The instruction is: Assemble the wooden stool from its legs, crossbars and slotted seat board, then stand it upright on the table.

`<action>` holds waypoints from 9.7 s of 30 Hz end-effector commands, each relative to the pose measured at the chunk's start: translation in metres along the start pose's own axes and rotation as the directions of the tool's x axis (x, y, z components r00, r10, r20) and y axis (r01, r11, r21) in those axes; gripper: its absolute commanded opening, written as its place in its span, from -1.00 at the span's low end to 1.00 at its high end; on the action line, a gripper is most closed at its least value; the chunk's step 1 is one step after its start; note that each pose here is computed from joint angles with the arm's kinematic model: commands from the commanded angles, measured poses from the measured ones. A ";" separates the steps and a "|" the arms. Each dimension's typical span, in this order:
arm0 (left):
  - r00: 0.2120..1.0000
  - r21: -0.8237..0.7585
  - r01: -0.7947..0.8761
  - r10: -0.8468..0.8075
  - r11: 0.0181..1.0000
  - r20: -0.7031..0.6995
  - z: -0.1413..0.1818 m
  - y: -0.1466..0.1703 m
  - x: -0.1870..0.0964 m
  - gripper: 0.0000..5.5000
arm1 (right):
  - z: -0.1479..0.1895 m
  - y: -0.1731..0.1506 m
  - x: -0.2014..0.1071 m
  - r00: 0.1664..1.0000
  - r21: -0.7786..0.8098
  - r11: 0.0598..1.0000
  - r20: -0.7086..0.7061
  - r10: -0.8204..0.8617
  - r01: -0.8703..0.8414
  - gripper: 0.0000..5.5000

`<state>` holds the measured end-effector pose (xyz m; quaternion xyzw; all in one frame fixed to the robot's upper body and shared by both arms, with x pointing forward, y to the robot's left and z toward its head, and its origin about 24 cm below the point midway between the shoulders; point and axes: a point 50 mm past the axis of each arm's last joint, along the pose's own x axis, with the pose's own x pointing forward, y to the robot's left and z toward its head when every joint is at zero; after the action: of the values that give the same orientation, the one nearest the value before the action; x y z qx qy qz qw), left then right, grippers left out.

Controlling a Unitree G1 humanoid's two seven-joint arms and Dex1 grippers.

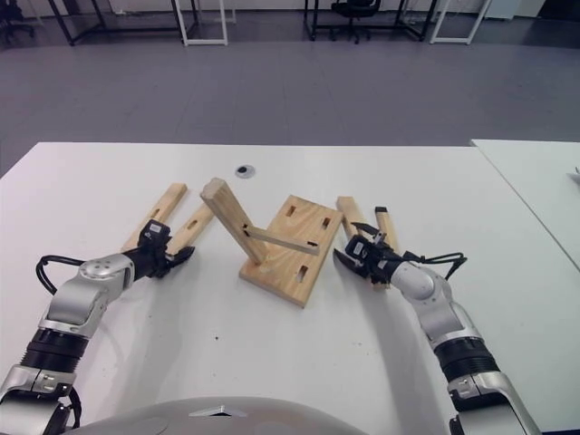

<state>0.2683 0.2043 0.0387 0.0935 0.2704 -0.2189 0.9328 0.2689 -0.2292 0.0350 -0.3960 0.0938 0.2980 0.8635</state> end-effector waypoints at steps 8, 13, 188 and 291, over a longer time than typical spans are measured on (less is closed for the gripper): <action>0.985 -0.093 0.009 0.008 0.996 0.174 0.029 -0.006 -0.009 -0.24 | 0.023 0.000 0.069 0.996 -0.138 0.989 -0.085 0.035 -0.047 0.41; 0.952 -0.105 0.032 0.002 0.994 0.306 0.060 -0.001 -0.021 -0.24 | 0.055 0.006 0.102 0.995 -0.068 0.997 0.081 0.054 -0.049 0.41; 0.755 0.461 -0.118 -0.222 0.879 0.617 0.150 -0.083 -0.052 0.34 | 0.079 0.075 -0.004 0.994 0.849 0.528 -0.041 0.101 -0.019 -0.06; 0.926 0.386 0.372 -0.364 0.844 -0.096 -0.007 -0.007 -0.108 0.34 | 0.049 -0.035 0.046 0.992 0.329 0.939 -0.038 0.120 -0.101 -0.06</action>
<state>0.1862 0.2650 0.1085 0.1919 0.1884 -0.3677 0.8902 0.2905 -0.1356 0.1046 -0.1187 0.1112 0.4422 0.8821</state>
